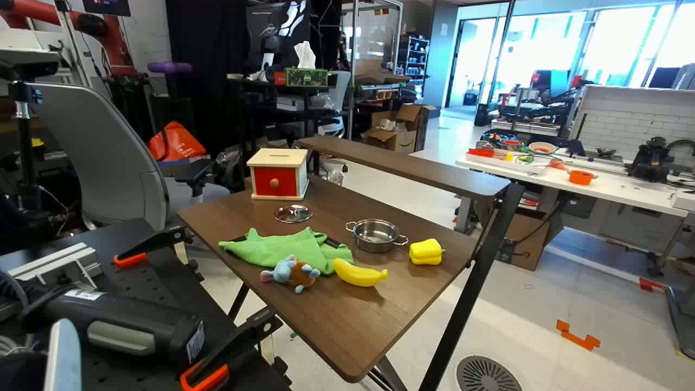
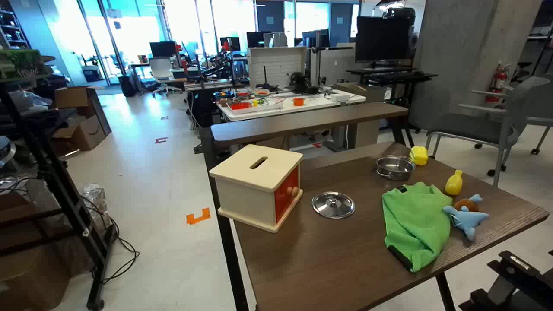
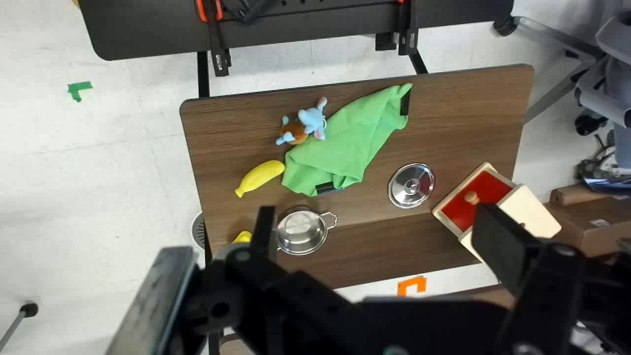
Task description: Move the green towel to the left
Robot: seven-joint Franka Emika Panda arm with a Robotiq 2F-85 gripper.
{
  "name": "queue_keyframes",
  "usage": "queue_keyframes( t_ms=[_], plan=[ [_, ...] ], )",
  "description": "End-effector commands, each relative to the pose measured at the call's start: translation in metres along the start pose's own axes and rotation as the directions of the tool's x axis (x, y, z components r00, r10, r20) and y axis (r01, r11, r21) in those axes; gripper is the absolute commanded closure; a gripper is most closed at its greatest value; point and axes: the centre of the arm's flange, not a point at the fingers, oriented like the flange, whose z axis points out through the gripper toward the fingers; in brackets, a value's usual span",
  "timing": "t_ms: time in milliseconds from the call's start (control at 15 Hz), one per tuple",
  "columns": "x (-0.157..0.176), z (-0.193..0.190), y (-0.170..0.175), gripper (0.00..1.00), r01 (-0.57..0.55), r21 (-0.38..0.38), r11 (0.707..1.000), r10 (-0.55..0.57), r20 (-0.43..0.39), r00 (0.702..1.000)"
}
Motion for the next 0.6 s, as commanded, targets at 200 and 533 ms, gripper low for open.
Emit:
queue_keyframes(
  t_ms=[200,533],
  plan=[
    [0.0,-0.001,0.0,0.0,0.0,0.0,1.0,0.0,-0.003,1.0],
    [0.043,0.069,-0.005,0.0,-0.014,-0.021,1.0,0.015,0.046,0.999]
  ],
)
